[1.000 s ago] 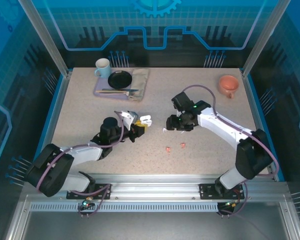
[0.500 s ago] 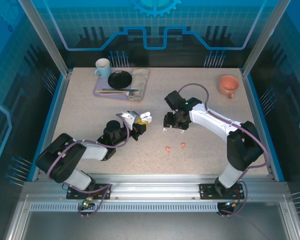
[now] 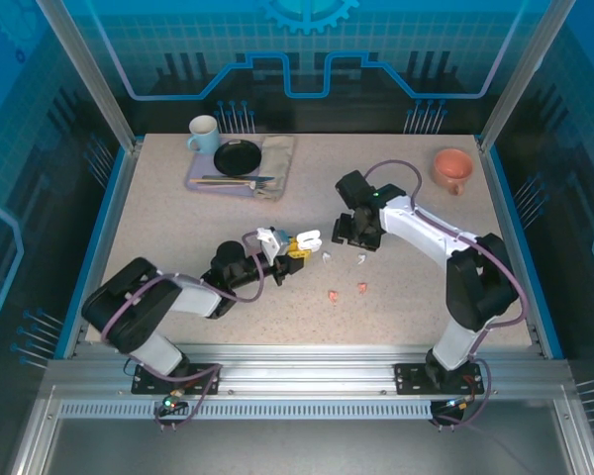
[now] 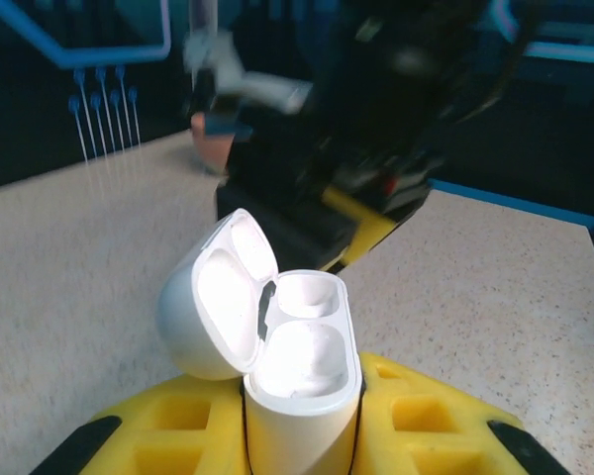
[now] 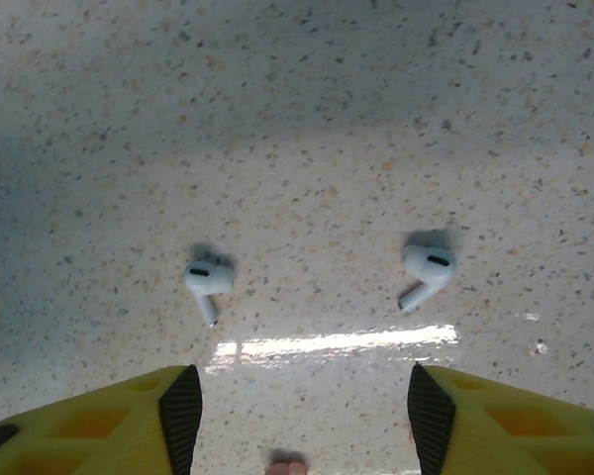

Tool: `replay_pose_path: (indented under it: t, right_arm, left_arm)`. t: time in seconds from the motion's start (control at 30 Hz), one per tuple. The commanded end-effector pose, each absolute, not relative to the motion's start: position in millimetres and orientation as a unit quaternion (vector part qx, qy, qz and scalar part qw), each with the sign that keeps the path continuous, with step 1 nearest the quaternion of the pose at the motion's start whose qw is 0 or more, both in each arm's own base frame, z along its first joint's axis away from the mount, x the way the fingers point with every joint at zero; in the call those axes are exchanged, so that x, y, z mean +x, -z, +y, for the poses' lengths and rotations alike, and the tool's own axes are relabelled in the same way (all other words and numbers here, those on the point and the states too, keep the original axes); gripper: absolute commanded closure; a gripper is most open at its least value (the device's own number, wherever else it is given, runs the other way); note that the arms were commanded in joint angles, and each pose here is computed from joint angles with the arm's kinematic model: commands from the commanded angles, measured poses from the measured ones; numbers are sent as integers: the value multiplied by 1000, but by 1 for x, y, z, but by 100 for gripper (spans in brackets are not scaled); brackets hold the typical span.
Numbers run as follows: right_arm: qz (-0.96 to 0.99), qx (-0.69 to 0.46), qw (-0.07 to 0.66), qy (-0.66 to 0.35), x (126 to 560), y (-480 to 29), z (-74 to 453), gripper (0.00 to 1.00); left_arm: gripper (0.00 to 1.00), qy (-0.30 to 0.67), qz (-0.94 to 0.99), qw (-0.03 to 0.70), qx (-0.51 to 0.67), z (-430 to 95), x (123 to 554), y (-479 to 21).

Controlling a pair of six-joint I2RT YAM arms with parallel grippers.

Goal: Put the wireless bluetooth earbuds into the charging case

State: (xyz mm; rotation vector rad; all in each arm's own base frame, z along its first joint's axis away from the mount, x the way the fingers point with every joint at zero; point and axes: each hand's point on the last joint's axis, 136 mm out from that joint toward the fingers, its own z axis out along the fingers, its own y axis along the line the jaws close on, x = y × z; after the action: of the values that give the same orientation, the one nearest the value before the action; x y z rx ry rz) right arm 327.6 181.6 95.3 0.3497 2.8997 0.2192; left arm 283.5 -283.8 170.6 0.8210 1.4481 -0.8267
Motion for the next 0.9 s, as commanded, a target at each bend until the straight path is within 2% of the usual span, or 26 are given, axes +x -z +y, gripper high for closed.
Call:
replay_pose_path:
  t: [0.0, 0.6, 0.87]
  right_arm:
    - [985, 120, 92, -85, 334, -92, 191, 40]
    - [993, 91, 46, -66, 341, -50, 233, 43]
    - [990, 136, 25, -21, 330, -38, 229, 45]
  left_arm:
    - [100, 291, 595, 638, 393, -282, 280, -186]
    - [100, 220, 601, 678, 362, -257, 290, -195]
    - [100, 216, 600, 681, 359, -251, 289, -201]
